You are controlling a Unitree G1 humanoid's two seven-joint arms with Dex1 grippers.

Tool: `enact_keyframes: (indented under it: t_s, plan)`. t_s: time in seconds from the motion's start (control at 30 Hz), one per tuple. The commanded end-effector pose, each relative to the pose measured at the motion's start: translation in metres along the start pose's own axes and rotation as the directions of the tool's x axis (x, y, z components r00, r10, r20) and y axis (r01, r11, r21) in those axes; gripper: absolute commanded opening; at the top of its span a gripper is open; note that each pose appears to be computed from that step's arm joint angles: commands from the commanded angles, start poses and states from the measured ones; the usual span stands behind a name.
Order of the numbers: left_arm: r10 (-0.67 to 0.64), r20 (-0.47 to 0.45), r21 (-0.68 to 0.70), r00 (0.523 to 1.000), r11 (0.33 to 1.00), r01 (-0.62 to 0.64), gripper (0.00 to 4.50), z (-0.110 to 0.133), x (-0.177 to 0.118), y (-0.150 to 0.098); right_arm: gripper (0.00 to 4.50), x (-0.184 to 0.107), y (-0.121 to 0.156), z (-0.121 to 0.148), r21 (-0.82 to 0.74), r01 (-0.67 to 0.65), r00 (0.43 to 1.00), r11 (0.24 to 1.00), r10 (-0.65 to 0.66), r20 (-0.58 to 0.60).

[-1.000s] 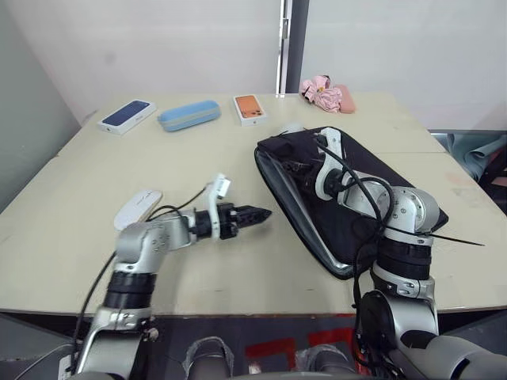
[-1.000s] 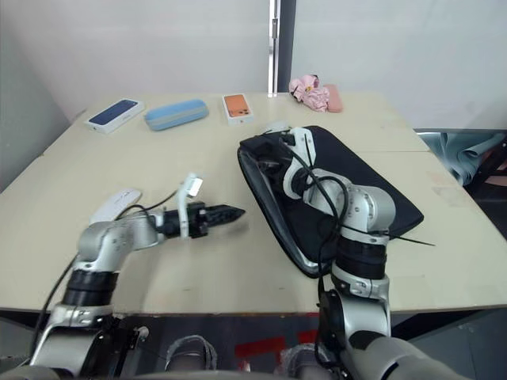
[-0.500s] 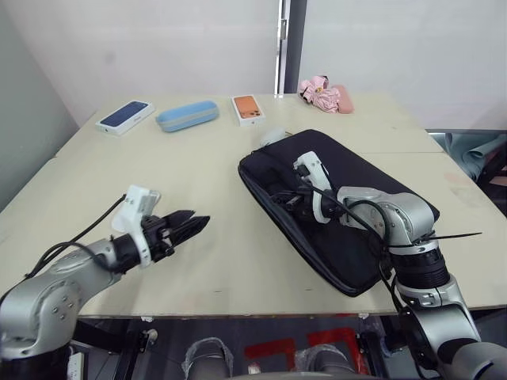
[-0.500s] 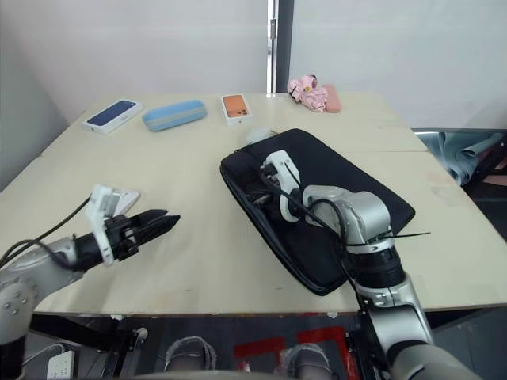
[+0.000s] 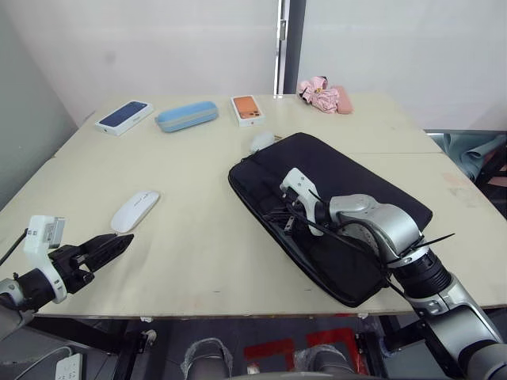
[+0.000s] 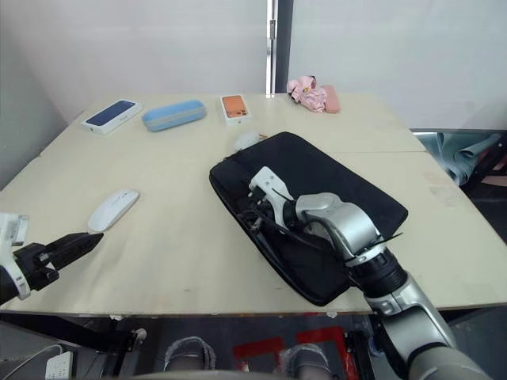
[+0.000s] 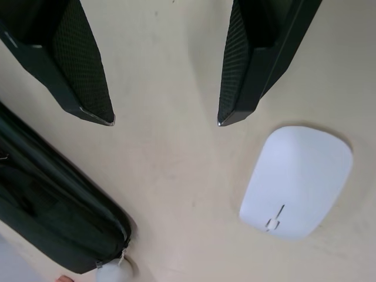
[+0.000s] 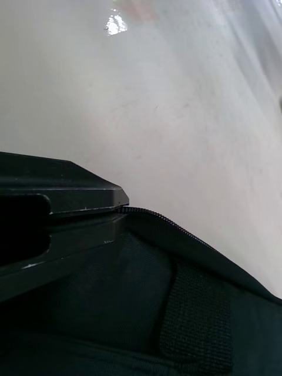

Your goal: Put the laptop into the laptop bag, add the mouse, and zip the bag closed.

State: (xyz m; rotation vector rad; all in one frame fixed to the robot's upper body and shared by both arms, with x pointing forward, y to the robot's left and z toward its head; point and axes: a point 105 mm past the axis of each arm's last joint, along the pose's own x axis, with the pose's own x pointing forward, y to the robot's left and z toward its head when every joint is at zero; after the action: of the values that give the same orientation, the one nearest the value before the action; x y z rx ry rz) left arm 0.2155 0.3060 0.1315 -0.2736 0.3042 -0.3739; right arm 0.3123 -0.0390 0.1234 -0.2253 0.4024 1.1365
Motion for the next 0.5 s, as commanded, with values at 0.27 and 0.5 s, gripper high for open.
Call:
enact_keyframes:
  t_s: [0.27, 0.5]
  plan:
    - [0.078, 0.069, 0.135, 0.995, 0.987, -0.086, 2.95, 0.036, -0.029, 0.034, 2.96, -0.029, -0.007, 0.029, -0.168, -0.033, 0.991, 0.985, 0.055, 0.124]
    - [0.097, 0.057, 0.188, 0.994, 0.977, -0.106, 2.95, 0.068, -0.051, 0.06, 4.34, -0.116, -0.033, 0.032, -0.248, -0.053, 0.995, 0.967, 0.073, 0.07]
